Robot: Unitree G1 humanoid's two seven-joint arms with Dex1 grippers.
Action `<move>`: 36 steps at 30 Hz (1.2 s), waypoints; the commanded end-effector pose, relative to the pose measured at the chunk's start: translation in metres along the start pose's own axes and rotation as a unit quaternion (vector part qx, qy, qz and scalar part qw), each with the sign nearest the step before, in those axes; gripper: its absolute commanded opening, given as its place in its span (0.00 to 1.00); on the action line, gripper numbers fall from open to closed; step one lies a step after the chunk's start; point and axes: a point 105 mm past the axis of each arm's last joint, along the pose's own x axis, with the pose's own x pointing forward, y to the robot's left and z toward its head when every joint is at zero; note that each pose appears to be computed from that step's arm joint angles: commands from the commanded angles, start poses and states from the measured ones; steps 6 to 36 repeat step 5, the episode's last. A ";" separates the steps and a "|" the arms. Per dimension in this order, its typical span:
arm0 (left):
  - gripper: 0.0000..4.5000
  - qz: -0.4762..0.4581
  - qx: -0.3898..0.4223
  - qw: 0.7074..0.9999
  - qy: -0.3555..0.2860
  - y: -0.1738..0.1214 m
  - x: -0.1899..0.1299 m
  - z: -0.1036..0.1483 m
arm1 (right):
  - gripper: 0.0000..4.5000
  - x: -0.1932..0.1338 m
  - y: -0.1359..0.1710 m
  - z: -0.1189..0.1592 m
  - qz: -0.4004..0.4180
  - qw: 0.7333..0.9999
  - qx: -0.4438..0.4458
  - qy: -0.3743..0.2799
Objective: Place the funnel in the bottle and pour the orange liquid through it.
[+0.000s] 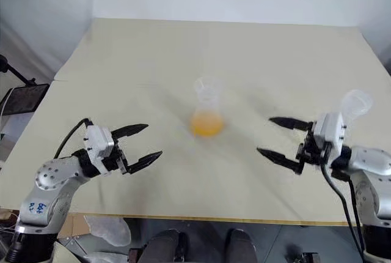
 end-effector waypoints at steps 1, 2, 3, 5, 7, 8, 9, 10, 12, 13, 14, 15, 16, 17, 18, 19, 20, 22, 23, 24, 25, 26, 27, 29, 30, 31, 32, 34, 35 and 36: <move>1.00 0.002 0.029 1.000 -0.009 -0.001 -0.008 0.007 | 0.99 -0.013 0.010 -0.008 0.023 0.999 -0.025 0.019; 1.00 0.003 0.029 1.000 -0.007 -0.001 -0.009 0.006 | 0.99 -0.017 0.009 -0.012 0.017 0.999 -0.036 0.023; 1.00 0.004 0.029 1.000 -0.006 0.000 -0.011 0.005 | 0.99 -0.019 0.010 -0.015 0.016 0.999 -0.038 0.027; 1.00 0.008 0.030 0.999 -0.004 0.003 -0.013 0.005 | 0.99 -0.022 0.010 -0.021 0.020 0.998 -0.051 0.036; 1.00 0.008 0.030 0.999 -0.004 0.003 -0.013 0.005 | 0.99 -0.022 0.010 -0.021 0.020 0.998 -0.051 0.036; 1.00 0.008 0.030 0.999 -0.004 0.003 -0.013 0.005 | 0.99 -0.022 0.010 -0.021 0.020 0.998 -0.051 0.036; 1.00 0.008 0.030 0.999 -0.004 0.003 -0.013 0.005 | 0.99 -0.022 0.010 -0.021 0.020 0.998 -0.051 0.036; 1.00 0.008 0.030 0.999 -0.004 0.003 -0.013 0.005 | 0.99 -0.022 0.010 -0.021 0.020 0.998 -0.051 0.036; 1.00 0.008 0.030 0.999 -0.004 0.003 -0.013 0.005 | 0.99 -0.022 0.010 -0.021 0.020 0.998 -0.051 0.036; 1.00 0.008 0.030 0.999 -0.004 0.003 -0.013 0.005 | 0.99 -0.022 0.010 -0.021 0.020 0.998 -0.051 0.036; 1.00 0.008 0.030 0.999 -0.004 0.003 -0.013 0.005 | 0.99 -0.022 0.010 -0.021 0.020 0.998 -0.051 0.036; 1.00 0.008 0.030 0.999 -0.004 0.003 -0.013 0.005 | 0.99 -0.022 0.010 -0.021 0.020 0.998 -0.051 0.036; 1.00 0.008 0.030 0.999 -0.004 0.003 -0.013 0.005 | 0.99 -0.022 0.010 -0.021 0.020 0.998 -0.051 0.036; 1.00 0.008 0.030 0.999 -0.004 0.003 -0.013 0.005 | 0.99 -0.022 0.010 -0.021 0.020 0.998 -0.051 0.036; 1.00 0.008 0.030 0.999 -0.004 0.003 -0.013 0.005 | 0.99 -0.022 0.010 -0.021 0.020 0.998 -0.051 0.036; 1.00 0.008 0.030 0.999 -0.004 0.003 -0.013 0.005 | 0.99 -0.022 0.010 -0.021 0.020 0.998 -0.051 0.036; 1.00 0.008 0.030 0.999 -0.004 0.003 -0.013 0.005 | 0.99 -0.022 0.010 -0.021 0.020 0.998 -0.051 0.036; 1.00 0.008 0.030 0.999 -0.004 0.003 -0.013 0.005 | 0.99 -0.022 0.010 -0.021 0.020 0.998 -0.051 0.036; 1.00 0.008 0.030 0.999 -0.004 0.003 -0.013 0.005 | 0.99 -0.022 0.010 -0.021 0.020 0.998 -0.051 0.036; 1.00 0.008 0.030 0.999 -0.004 0.003 -0.013 0.005 | 0.99 -0.022 0.010 -0.021 0.020 0.998 -0.051 0.036; 1.00 0.008 0.030 0.999 -0.004 0.003 -0.013 0.005 | 0.99 -0.022 0.010 -0.021 0.020 0.998 -0.051 0.036; 1.00 0.008 0.030 0.999 -0.004 0.003 -0.013 0.005 | 0.99 -0.022 0.010 -0.021 0.020 0.998 -0.051 0.036; 1.00 0.008 0.030 0.999 -0.004 0.003 -0.013 0.005 | 0.99 -0.022 0.010 -0.021 0.020 0.998 -0.051 0.036; 1.00 0.008 0.030 0.999 -0.004 0.003 -0.013 0.005 | 0.99 -0.022 0.010 -0.021 0.020 0.998 -0.051 0.036; 1.00 0.008 0.030 0.999 -0.004 0.003 -0.013 0.005 | 0.99 -0.022 0.010 -0.021 0.020 0.998 -0.051 0.036; 1.00 0.008 0.030 0.999 -0.004 0.003 -0.013 0.005 | 0.99 -0.022 0.010 -0.021 0.020 0.998 -0.051 0.036; 1.00 0.008 0.030 0.999 -0.004 0.003 -0.013 0.005 | 0.99 -0.022 0.010 -0.021 0.020 0.998 -0.051 0.036; 1.00 0.008 0.030 0.999 -0.004 0.003 -0.013 0.005 | 0.99 -0.022 0.010 -0.021 0.020 0.998 -0.051 0.036; 1.00 0.008 0.030 0.999 -0.004 0.003 -0.013 0.005 | 0.99 -0.022 0.010 -0.021 0.020 0.998 -0.051 0.036; 1.00 0.008 0.030 0.999 -0.004 0.003 -0.013 0.005 | 0.99 -0.022 0.010 -0.021 0.020 0.998 -0.051 0.036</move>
